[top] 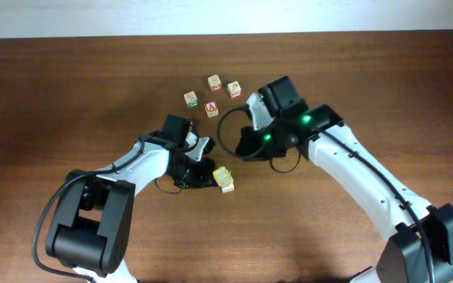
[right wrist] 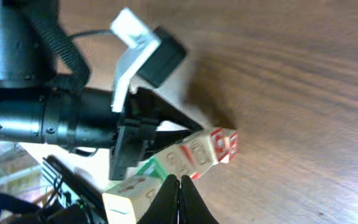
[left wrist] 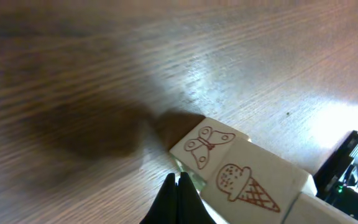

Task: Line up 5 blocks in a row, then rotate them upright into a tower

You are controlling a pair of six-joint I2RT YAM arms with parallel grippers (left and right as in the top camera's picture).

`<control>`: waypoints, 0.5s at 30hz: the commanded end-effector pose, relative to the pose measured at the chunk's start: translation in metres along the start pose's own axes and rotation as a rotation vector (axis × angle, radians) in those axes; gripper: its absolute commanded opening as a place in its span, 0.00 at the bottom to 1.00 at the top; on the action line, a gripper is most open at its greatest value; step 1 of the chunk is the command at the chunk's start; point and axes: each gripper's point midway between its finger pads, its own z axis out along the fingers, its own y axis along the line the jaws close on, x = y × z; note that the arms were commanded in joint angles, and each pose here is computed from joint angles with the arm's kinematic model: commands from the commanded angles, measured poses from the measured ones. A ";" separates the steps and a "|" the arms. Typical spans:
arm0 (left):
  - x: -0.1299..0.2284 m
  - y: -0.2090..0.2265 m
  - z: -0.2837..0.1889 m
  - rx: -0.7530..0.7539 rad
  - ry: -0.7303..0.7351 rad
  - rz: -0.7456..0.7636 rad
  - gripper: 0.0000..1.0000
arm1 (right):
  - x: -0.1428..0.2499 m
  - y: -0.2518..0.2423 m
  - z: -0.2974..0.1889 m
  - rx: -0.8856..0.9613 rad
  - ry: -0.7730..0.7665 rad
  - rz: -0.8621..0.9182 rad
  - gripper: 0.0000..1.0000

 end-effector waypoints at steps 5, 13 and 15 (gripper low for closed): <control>-0.027 0.017 -0.026 -0.080 -0.080 -0.021 0.00 | -0.016 -0.018 -0.015 0.029 -0.040 0.000 0.08; -0.067 0.022 -0.084 -0.331 -0.150 -0.017 0.00 | -0.034 -0.033 -0.064 0.101 -0.076 -0.031 0.31; -0.074 0.018 -0.103 -0.381 -0.179 -0.009 0.00 | -0.036 -0.039 -0.077 0.159 -0.090 -0.023 0.35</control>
